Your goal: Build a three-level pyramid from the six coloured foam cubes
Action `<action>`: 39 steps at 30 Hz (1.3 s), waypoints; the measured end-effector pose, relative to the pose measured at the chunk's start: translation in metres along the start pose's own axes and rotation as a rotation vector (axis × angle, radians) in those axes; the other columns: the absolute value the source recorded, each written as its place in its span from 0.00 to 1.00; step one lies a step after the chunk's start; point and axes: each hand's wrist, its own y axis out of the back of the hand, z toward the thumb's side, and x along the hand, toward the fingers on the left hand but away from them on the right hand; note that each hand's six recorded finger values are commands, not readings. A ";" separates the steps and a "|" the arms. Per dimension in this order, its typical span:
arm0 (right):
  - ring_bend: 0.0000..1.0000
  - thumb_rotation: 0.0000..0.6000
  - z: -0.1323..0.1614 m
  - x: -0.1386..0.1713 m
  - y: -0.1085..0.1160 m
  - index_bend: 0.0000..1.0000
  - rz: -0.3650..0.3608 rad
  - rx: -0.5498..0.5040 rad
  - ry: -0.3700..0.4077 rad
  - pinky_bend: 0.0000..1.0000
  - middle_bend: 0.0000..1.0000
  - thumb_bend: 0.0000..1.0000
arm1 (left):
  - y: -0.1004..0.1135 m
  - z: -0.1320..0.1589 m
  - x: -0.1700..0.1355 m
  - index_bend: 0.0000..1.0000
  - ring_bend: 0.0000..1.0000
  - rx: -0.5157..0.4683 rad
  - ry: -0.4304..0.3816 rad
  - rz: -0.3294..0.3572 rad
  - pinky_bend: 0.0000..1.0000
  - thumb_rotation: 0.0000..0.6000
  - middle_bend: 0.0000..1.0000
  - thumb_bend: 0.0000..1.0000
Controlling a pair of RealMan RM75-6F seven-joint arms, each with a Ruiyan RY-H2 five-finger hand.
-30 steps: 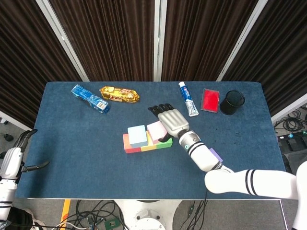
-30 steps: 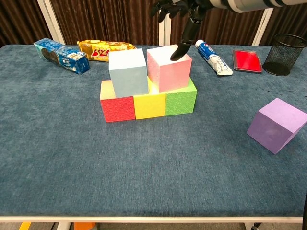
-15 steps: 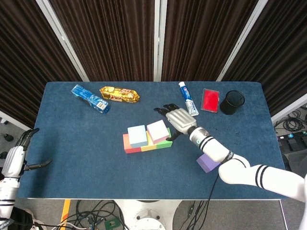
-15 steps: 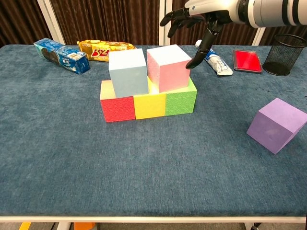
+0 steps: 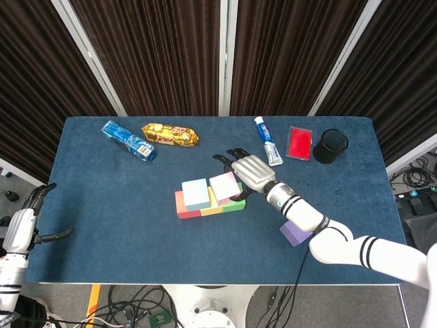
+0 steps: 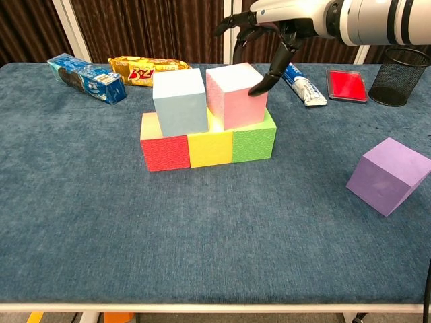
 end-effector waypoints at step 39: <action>0.01 1.00 0.007 0.004 -0.007 0.00 -0.045 -0.039 -0.012 0.00 0.52 0.15 | 0.001 -0.002 -0.003 0.09 0.01 -0.011 -0.004 -0.011 0.14 1.00 0.11 0.07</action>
